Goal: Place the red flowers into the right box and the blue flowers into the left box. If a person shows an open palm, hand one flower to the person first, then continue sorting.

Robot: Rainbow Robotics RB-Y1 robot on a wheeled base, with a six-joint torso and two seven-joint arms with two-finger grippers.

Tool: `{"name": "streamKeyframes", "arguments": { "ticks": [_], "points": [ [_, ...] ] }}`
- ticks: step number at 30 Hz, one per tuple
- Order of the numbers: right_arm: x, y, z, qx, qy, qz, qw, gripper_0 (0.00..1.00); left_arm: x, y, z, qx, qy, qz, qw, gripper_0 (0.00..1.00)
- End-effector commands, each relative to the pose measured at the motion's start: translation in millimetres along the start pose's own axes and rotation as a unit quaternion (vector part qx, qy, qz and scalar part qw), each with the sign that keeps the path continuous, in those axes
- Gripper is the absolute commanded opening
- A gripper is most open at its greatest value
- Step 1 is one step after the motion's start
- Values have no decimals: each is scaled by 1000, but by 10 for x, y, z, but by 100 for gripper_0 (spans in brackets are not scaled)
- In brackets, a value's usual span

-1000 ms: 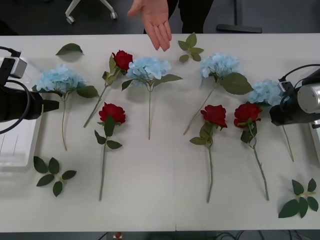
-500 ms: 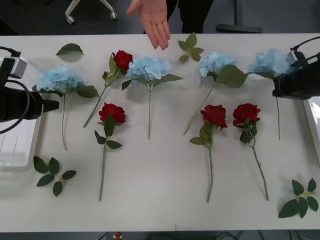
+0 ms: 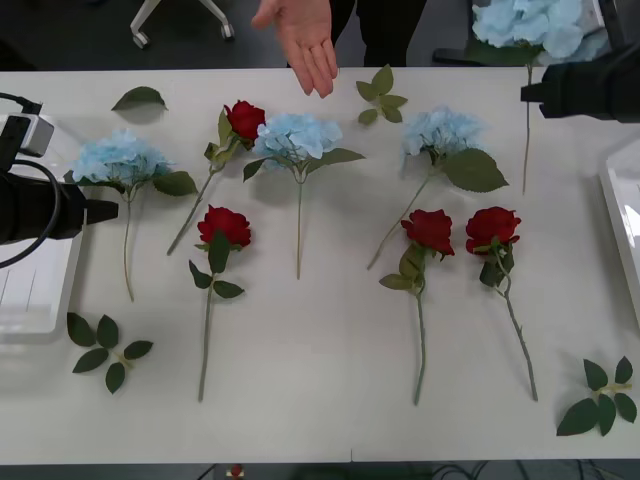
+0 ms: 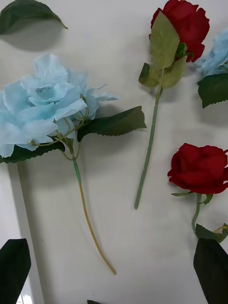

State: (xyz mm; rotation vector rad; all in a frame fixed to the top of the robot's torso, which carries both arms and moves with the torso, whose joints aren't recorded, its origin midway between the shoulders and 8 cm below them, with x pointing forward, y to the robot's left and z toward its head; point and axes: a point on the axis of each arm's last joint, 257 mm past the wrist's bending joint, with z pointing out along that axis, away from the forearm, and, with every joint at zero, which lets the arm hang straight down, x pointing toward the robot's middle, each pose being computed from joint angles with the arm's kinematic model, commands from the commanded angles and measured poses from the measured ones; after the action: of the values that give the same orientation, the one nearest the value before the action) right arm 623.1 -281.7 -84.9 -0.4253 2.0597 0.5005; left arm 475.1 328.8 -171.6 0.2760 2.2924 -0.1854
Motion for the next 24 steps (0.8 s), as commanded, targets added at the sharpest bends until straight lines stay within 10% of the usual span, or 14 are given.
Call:
{"name": "streamKeyframes", "arguments": {
  "ticks": [1,24],
  "points": [
    [-846,628,36,-42,-92,-85,991,0,-124,32,-75,-6,-17,21,1000,100],
    [-2221,2413,159,-111,-288,-303,901,0,-116,26,-74,-5,-17,23,1000,100]
  ]
}}
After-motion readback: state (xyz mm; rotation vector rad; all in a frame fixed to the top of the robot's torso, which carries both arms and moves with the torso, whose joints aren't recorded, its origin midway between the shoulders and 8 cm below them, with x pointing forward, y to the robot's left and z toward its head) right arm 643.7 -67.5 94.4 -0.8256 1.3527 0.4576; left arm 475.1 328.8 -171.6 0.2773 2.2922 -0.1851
